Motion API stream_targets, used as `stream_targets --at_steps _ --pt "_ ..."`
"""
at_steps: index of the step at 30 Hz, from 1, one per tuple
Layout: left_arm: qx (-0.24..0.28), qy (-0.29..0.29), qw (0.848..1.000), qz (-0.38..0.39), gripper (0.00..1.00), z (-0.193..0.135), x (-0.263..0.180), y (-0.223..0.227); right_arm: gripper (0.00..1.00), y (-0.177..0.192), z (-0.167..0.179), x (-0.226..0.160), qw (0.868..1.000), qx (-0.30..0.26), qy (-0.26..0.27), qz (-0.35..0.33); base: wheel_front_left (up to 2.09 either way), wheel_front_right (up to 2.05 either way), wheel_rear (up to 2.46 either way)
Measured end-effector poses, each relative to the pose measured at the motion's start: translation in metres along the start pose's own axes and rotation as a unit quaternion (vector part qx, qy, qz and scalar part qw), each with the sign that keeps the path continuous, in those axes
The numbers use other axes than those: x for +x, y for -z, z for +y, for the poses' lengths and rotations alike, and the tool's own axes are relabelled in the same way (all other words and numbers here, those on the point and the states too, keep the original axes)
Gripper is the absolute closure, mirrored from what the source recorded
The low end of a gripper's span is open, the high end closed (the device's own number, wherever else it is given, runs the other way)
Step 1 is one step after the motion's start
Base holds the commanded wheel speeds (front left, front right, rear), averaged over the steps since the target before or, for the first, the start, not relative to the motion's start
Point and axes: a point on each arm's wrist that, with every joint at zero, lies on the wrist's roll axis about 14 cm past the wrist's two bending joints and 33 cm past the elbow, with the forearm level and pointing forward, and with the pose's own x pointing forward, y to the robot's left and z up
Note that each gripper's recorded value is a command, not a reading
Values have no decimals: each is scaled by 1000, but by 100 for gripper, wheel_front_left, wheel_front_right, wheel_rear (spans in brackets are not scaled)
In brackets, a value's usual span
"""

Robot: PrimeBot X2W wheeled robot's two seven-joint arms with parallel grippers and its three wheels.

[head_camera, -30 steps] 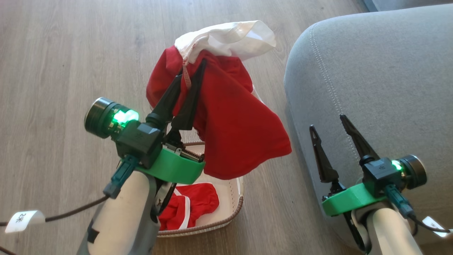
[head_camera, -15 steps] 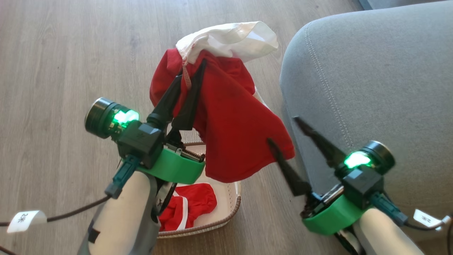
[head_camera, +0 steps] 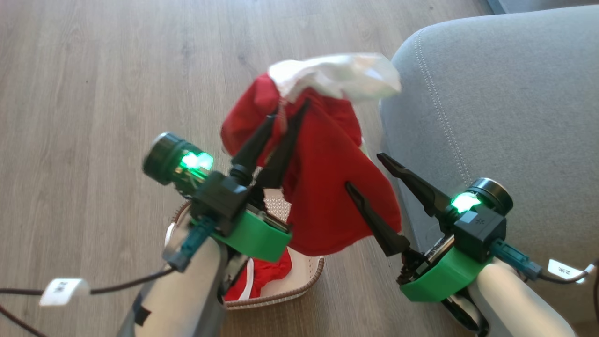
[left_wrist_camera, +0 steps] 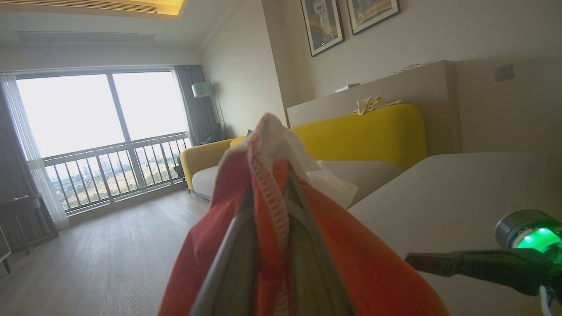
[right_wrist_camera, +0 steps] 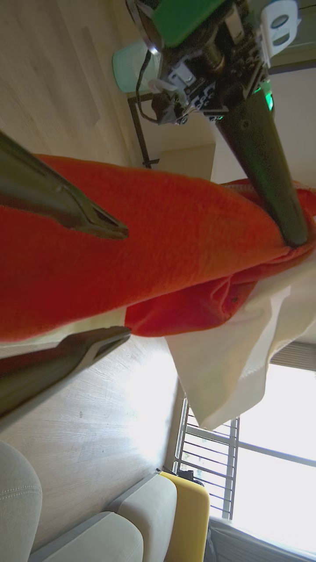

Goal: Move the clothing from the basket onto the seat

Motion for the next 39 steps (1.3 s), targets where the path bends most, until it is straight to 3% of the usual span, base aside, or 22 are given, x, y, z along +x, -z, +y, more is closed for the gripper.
stream_targets --at_steps 10,18,29,30,31,39 --pt "-4 67 998 3 100 -38 -4 0 0 17 3 2 1000 7 -7 25 0 0 0" --pt "-14 128 992 2 100 -73 -9 -2 0 22 4 11 999 -23 -25 35 0 0 0" --pt "-23 167 986 6 100 -98 -19 -3 0 28 5 20 998 -39 -24 39 0 0 0" --pt "-23 167 986 6 100 -98 -19 -3 65 27 5 22 998 -37 -22 37 0 0 0" --pt "-22 167 986 7 100 -98 -19 -3 100 27 5 23 999 -36 -20 36 0 0 0" --pt "-23 164 986 8 100 -97 -21 -4 100 14 -7 32 999 -33 11 11 0 0 0"
